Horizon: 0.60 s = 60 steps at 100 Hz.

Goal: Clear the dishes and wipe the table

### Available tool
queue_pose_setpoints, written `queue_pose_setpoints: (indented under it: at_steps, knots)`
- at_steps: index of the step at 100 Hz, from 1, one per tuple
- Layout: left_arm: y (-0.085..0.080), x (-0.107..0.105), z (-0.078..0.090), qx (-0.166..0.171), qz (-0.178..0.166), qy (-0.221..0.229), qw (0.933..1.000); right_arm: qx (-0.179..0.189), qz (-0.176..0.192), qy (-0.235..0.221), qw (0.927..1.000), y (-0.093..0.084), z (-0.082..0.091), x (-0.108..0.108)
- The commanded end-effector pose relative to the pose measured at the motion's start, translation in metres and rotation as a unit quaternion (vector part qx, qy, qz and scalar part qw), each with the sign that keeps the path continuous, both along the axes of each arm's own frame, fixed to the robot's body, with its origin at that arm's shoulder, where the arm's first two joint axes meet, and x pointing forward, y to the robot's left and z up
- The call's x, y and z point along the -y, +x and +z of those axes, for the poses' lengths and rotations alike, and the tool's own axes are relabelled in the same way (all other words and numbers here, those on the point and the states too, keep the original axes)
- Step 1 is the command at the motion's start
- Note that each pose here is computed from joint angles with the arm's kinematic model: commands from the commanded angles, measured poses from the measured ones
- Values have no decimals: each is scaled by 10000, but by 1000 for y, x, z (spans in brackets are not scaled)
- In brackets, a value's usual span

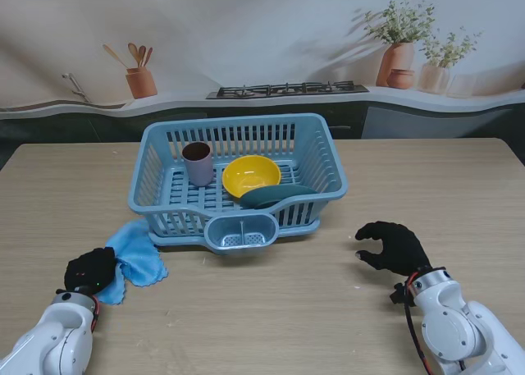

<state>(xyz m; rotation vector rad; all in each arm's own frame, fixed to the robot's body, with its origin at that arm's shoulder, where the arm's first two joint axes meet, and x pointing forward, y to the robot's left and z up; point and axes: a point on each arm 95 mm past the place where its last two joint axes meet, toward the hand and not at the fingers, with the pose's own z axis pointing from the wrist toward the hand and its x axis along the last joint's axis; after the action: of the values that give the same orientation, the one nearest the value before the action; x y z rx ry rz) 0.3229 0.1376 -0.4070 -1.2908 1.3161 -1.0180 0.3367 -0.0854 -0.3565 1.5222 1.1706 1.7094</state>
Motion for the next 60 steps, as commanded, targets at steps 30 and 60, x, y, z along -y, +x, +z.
queue_pose_setpoints:
  at_steps: [30, 60]
  knots:
    - [38, -9, -20, -219, 179, -36, 9996, -66, -23, -10, 10000, 0, -3, -2]
    - [13, -2, -28, -214, 358, 109, 9991, -78, 2, 10, 10000, 0, -3, -2]
